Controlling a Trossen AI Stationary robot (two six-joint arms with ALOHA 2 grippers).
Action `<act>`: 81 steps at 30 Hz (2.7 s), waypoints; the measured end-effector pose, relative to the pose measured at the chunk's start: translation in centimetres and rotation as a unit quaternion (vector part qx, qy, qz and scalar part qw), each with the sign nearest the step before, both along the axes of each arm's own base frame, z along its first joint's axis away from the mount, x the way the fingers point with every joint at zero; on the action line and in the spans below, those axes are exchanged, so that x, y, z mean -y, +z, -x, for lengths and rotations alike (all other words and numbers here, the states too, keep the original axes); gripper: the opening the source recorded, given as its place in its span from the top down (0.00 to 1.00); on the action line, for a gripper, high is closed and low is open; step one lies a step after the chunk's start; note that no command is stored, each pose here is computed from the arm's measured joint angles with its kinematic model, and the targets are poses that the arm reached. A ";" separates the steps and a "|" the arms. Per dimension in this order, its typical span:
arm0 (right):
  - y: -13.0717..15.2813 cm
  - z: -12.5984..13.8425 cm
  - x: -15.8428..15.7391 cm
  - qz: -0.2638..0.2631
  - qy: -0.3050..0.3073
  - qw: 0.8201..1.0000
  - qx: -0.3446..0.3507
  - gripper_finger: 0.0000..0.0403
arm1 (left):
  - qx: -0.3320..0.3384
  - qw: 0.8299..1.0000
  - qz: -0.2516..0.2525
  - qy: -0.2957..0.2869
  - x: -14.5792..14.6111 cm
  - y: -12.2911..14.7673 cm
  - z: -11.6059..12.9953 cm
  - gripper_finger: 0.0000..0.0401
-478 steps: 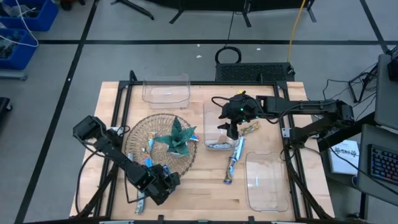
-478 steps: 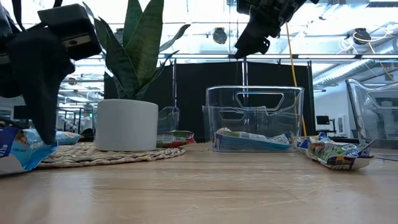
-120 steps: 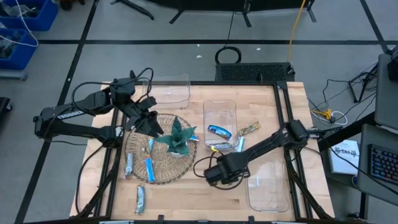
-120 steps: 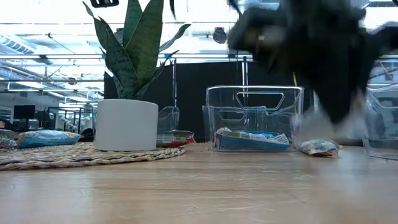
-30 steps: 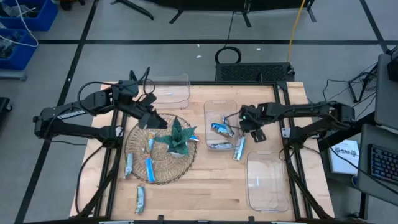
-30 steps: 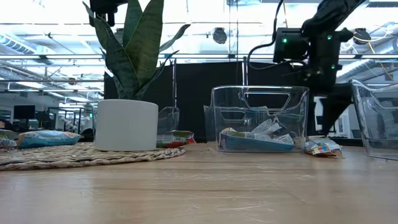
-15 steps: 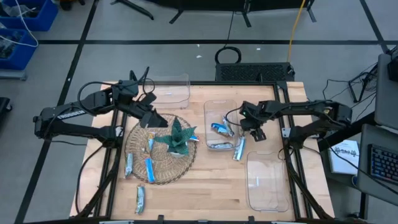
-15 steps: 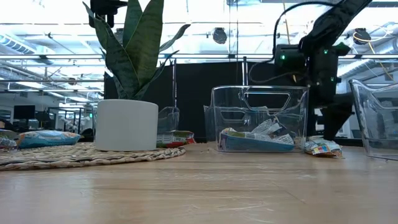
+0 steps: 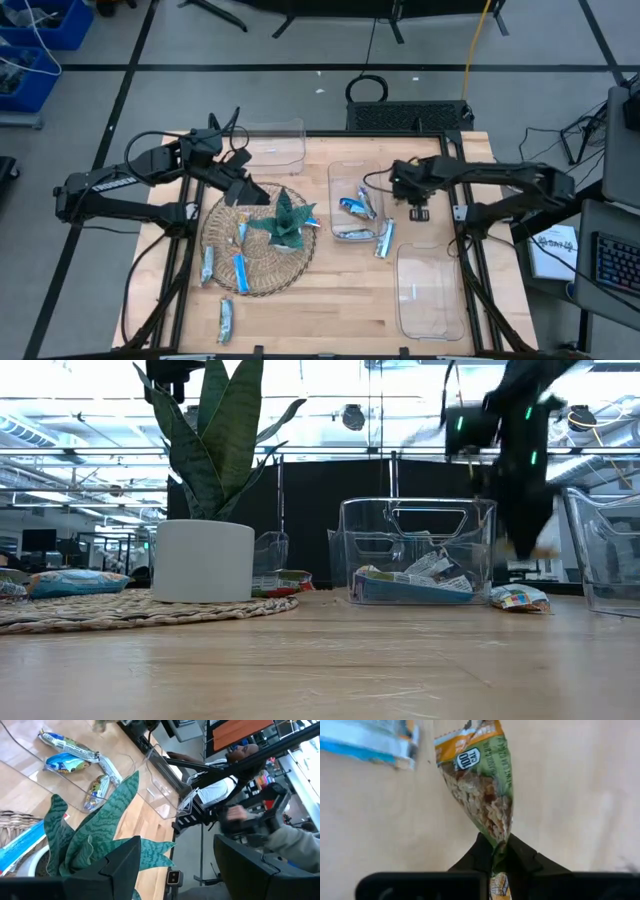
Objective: Pick and place Granola Bars by type
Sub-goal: Put the orange granola bar into the bottom transparent bin
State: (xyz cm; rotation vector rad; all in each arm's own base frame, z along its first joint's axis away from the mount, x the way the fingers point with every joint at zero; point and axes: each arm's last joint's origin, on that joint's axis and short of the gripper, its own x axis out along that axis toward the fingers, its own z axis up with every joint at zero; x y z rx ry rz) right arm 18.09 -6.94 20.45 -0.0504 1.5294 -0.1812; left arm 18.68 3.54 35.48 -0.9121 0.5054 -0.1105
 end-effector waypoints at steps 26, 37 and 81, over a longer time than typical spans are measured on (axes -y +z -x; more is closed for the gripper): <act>1.7 2.1 -18.0 -0.122 -0.111 0.985 0.050 0.99 | 0.009 1.000 -0.006 -0.029 0.1 0.0 0.0 0.37; -2.9 2.8 -17.4 -0.219 -0.136 0.966 -0.004 0.76 | 0.010 0.999 -0.006 -0.031 0.1 0.0 0.0 0.37; -1.8 -2.7 -6.0 -0.038 0.358 0.928 0.097 0.56 | -0.001 1.000 0.010 -0.005 0.0 0.0 0.0 0.37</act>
